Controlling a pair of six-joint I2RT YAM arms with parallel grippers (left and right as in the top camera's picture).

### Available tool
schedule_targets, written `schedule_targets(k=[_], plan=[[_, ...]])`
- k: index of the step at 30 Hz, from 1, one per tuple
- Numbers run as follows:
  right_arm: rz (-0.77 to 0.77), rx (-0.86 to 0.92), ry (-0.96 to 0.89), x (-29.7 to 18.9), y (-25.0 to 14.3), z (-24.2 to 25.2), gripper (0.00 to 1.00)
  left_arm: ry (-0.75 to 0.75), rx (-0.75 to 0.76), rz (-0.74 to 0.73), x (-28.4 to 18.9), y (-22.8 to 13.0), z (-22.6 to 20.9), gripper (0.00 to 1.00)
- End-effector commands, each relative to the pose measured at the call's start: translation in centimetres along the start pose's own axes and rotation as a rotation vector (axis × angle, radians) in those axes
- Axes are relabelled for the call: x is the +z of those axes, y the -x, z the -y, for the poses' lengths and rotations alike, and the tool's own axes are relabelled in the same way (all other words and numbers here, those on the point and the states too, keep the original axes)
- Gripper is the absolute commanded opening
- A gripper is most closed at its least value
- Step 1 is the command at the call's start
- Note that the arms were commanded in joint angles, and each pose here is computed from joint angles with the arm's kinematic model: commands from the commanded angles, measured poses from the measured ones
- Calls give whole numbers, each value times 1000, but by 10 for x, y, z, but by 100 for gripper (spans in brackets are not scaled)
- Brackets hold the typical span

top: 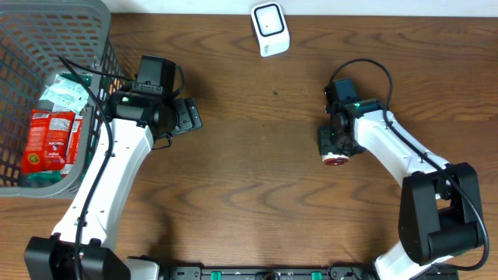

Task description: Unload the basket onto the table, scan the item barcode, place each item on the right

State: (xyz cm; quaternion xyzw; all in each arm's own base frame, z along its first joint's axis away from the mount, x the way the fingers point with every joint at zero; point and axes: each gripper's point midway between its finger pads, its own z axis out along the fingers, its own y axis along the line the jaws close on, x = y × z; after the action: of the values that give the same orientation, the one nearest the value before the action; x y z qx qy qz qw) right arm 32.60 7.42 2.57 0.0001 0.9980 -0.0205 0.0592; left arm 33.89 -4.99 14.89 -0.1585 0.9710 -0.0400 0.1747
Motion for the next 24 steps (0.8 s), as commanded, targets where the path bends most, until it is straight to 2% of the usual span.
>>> schedule_targets(k=[1,4,11,24], plan=[[-126,18,6,26,-32,2,35,9,6,-1,0,0,-3,90],[-128,23,46,25,-31,-4,27,9,6,-1,0,0,-3,90],[-151,47,157,24,-30,-6,27,9,6,-1,0,0,-3,90],[-128,45,200,21,-24,-7,25,9,6,-1,0,0,-3,90]])
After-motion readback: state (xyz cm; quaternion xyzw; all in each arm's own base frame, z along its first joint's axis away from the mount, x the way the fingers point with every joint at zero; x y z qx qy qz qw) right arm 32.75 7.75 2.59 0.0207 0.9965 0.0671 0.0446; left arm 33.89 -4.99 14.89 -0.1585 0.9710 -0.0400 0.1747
